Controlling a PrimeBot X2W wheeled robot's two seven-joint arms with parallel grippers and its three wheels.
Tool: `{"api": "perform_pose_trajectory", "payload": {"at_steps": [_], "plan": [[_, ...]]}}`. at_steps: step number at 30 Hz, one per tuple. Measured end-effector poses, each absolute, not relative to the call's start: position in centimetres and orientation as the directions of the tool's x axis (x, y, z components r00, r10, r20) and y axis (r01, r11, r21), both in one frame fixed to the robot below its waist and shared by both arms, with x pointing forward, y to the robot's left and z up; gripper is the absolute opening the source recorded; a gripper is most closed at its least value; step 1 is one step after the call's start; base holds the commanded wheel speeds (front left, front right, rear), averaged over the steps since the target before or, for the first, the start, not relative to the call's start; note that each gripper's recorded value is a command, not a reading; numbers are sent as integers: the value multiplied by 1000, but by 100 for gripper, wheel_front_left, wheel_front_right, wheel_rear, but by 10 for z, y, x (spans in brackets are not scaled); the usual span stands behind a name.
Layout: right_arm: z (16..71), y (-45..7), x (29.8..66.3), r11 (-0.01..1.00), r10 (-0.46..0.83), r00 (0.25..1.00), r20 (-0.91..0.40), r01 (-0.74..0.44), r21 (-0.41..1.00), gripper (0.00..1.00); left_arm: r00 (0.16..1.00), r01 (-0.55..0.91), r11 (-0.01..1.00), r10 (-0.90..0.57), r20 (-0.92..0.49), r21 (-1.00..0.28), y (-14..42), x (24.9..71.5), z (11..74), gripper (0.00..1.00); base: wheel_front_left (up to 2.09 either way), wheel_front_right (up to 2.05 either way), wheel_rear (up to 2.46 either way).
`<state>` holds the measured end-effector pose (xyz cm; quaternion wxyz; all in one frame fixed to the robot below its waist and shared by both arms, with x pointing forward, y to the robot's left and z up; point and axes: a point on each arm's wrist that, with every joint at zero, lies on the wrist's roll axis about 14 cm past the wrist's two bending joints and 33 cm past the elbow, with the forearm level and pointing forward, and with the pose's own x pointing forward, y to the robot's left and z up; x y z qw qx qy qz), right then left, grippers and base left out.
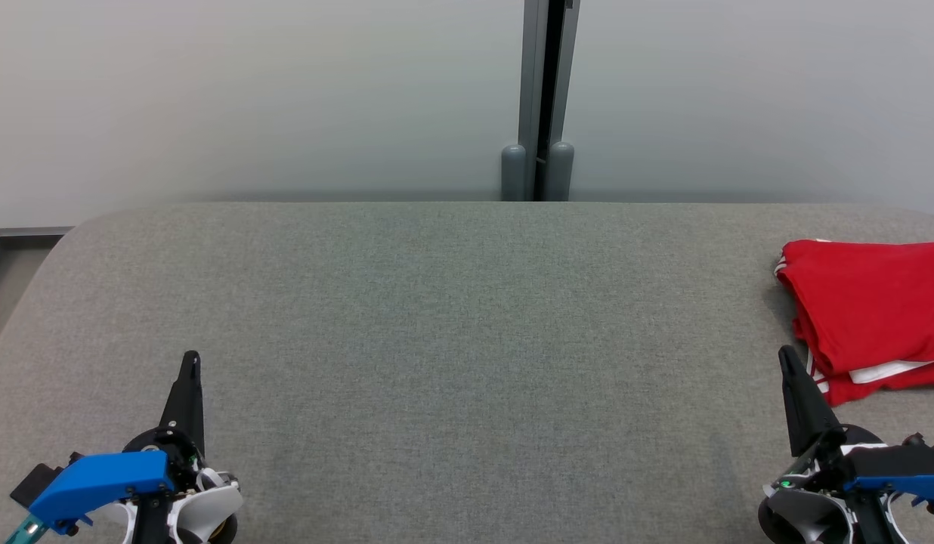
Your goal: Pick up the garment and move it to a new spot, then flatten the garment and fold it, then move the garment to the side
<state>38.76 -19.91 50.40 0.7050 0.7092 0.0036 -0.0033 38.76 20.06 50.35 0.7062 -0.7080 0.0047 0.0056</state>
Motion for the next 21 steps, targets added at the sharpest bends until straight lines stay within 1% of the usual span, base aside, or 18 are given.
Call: {"api": "perform_pose_trajectory", "payload": {"at_steps": [21], "plan": [[504,-199,388,-6,0,1000,-10,10,1000,0,1000,-14,-3,1,-14,-1000,201,388,504,0,0,0,0]]}}
